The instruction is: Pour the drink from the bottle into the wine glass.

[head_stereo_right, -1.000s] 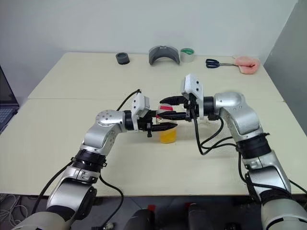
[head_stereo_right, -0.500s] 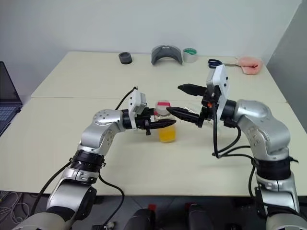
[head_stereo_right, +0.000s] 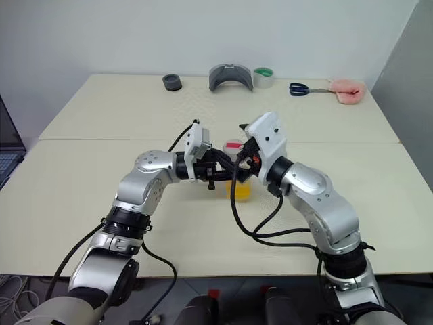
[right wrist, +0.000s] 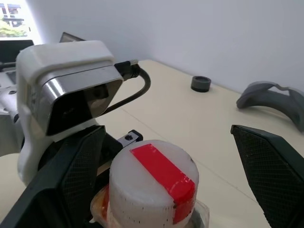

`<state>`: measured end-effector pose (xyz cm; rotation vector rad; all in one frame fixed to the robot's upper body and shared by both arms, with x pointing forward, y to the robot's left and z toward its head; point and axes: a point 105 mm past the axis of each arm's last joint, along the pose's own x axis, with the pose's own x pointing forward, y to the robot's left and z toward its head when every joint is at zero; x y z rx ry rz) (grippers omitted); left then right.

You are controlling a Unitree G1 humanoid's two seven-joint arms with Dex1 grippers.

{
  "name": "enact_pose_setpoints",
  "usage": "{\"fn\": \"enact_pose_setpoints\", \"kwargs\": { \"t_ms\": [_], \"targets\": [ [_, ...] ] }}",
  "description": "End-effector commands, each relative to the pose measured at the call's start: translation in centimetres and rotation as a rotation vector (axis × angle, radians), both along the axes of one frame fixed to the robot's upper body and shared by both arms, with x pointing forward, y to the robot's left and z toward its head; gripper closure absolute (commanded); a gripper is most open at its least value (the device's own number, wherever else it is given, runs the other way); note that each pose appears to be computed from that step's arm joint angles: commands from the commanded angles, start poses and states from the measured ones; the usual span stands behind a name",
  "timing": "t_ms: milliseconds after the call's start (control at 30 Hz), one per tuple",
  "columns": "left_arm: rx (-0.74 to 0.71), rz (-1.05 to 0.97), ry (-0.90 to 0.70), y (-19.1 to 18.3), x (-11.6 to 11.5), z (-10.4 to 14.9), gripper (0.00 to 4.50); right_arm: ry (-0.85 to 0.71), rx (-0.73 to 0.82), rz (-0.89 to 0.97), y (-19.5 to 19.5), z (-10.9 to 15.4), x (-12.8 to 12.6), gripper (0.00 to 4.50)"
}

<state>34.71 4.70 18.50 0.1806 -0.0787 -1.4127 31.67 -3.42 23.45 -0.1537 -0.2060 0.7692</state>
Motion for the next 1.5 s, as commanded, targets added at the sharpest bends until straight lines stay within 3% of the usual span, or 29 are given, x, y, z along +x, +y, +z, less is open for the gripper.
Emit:
{"fn": "enact_pose_setpoints", "kwargs": {
  "t_ms": [33,267,367,533,600,767,900,1100,1267,1367,1500],
  "targets": [
    [-0.015,-0.02,-0.057,-0.4,-0.1,1.6,2.7,-0.058,0.048,-0.038,-0.3,1.3,-0.6,0.0],
    [-0.014,-0.012,-0.055,-0.2,0.0,1.4,2.7,-0.033,0.062,-0.042,-0.4,0.7,-0.8,0.0],
    [-0.012,-0.01,-0.055,-0.2,0.0,1.4,2.7,-0.035,0.067,-0.044,-0.5,0.8,-0.8,0.6],
    [-0.007,-0.009,-0.053,0.0,0.0,1.2,2.7,-0.052,0.056,-0.01,-0.2,0.8,-1.3,2.37],
    [-0.004,-0.01,-0.053,0.0,-0.1,1.2,2.71,-0.053,0.052,0.015,0.0,0.7,-1.5,2.6],
    [0.007,-0.027,-0.055,0.1,-0.3,1.3,2.71,-0.083,0.037,0.295,0.9,1.1,-2.8,2.6],
    [0.038,-0.07,-0.066,0.1,-0.8,1.4,2.71,0.004,-0.13,0.562,-0.5,0.1,-1.6,2.6],
    [0.047,-0.068,-0.093,0.1,-0.6,1.8,2.71,0.078,-0.24,0.632,-1.8,0.5,1.2,2.6],
    [0.034,-0.046,-0.089,0.2,-0.4,1.7,2.71,0.015,-0.19,0.528,-3.2,2.4,1.4,0.93],
    [0.029,-0.034,-0.087,0.1,-0.3,1.5,2.71,-0.023,-0.135,0.479,-4.0,3.7,-0.2,0.0],
    [0.022,-0.01,-0.079,0.1,0.1,1.2,2.71,-0.054,-0.111,0.359,-4.6,3.6,-2.6,0.0]
  ]
}}
